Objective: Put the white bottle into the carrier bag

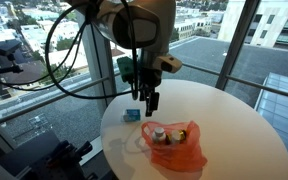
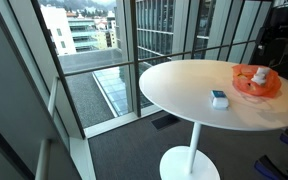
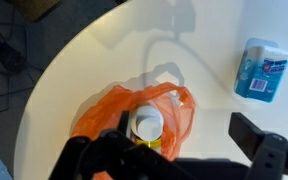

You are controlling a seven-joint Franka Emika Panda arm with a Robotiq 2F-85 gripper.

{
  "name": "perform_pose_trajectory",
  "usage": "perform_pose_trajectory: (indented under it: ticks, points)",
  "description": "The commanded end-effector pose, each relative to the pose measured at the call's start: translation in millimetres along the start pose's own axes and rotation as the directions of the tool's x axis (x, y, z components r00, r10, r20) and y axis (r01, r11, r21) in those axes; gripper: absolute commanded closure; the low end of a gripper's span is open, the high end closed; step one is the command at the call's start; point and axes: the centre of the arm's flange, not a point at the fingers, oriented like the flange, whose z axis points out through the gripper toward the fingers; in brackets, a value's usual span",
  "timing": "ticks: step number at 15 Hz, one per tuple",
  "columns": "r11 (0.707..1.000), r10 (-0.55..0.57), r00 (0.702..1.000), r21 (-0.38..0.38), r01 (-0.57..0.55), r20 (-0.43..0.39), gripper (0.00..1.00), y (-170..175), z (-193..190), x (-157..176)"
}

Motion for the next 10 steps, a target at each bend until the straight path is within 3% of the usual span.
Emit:
perform_pose_trajectory:
  ticks: [1, 7, 10]
  points:
    - [0.995, -0.092, 0.995, -0.027, 0.092, -0.023, 0.0, -3.7, -43.6, -22.2]
    - [0.972, -0.235, 0.97, 0.009, 0.236, -0.069, 0.0, -18.6, -95.3, -62.3]
    - [0.967, -0.254, 0.963, 0.008, 0.255, -0.093, 0.0, -24.9, -107.2, -71.3]
